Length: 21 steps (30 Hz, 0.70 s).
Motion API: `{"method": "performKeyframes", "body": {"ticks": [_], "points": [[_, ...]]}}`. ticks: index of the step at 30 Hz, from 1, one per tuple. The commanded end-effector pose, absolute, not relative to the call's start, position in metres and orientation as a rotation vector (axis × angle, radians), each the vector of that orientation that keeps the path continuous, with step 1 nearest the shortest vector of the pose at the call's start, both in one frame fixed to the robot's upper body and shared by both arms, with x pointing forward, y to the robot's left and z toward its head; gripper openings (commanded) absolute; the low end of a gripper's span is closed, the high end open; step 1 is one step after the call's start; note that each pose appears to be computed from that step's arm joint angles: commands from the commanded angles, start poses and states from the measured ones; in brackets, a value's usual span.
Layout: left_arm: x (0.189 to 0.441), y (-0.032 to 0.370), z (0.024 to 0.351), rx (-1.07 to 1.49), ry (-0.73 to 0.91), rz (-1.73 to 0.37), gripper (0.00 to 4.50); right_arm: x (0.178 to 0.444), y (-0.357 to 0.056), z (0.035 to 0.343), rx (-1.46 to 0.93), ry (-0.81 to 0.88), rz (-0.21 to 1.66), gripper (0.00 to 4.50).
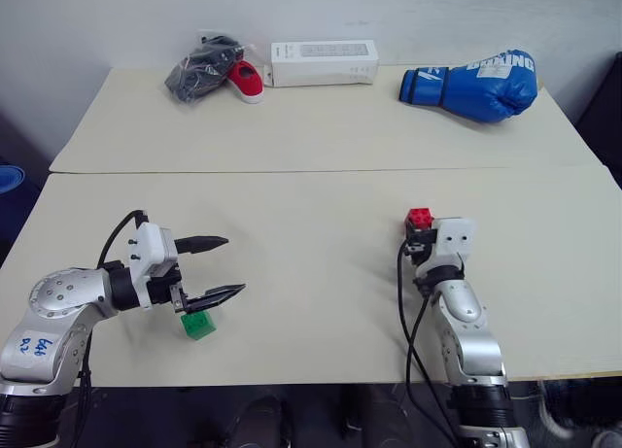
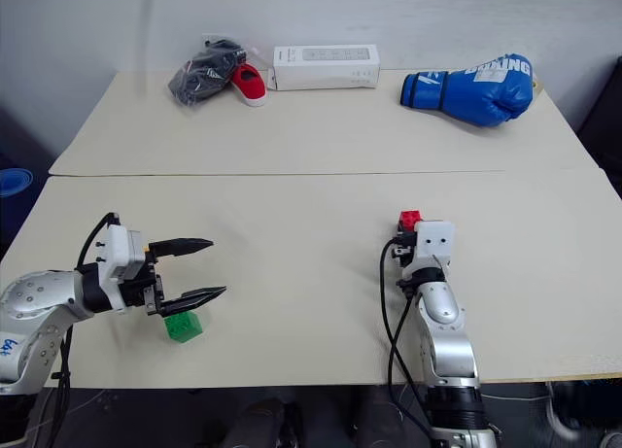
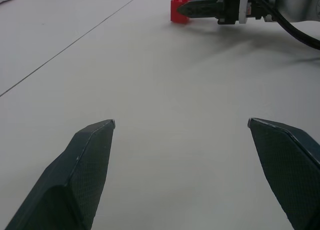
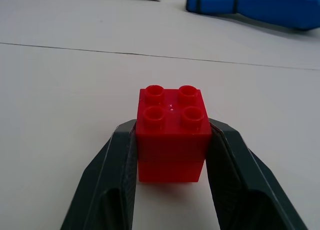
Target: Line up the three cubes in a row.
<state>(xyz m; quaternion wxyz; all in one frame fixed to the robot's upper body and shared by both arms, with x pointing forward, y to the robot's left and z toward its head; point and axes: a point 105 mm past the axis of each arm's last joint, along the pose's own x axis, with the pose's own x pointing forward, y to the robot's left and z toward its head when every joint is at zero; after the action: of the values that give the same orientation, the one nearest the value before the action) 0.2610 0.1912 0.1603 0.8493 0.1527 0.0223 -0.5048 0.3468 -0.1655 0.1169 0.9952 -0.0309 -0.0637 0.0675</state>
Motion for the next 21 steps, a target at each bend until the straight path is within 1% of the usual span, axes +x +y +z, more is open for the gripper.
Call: {"method": "performKeyframes", "body": {"ticks": [1,2,3,4,5,7,12,17,21], "points": [[0.259,0.192,0.169,0.351,0.011,-1.057,4.50,0.334,-0.145,0.157,-0.095,-0.288,0.452,1.46],[0.259,0.192,0.168,0.350,0.012,-1.058,4.50,0.323,-0.136,0.163,-0.134,-0.309,0.641,1.46],[0.258,0.192,0.168,0.348,0.013,-1.061,4.50,0.304,-0.126,0.165,-0.184,-0.307,0.885,1.46],[0.258,0.192,0.167,0.341,0.014,-1.066,4.50,0.288,-0.124,0.159,-0.249,-0.269,1.091,1.46],[0.257,0.191,0.166,0.336,0.017,-1.072,4.50,0.278,-0.126,0.150,-0.309,-0.217,1.229,1.46],[0.256,0.190,0.165,0.324,0.024,-1.085,4.50,0.271,-0.134,0.136,-0.371,-0.136,1.375,1.46],[0.252,0.185,0.162,0.311,0.038,-1.119,4.50,0.282,-0.142,0.118,-0.403,-0.110,1.509,1.46],[0.250,0.187,0.162,0.310,0.048,-1.121,4.50,0.302,-0.141,0.107,-0.420,-0.126,1.515,1.46],[0.249,0.190,0.163,0.312,0.052,-1.108,4.50,0.310,-0.138,0.103,-0.414,-0.101,1.525,1.46]]}}
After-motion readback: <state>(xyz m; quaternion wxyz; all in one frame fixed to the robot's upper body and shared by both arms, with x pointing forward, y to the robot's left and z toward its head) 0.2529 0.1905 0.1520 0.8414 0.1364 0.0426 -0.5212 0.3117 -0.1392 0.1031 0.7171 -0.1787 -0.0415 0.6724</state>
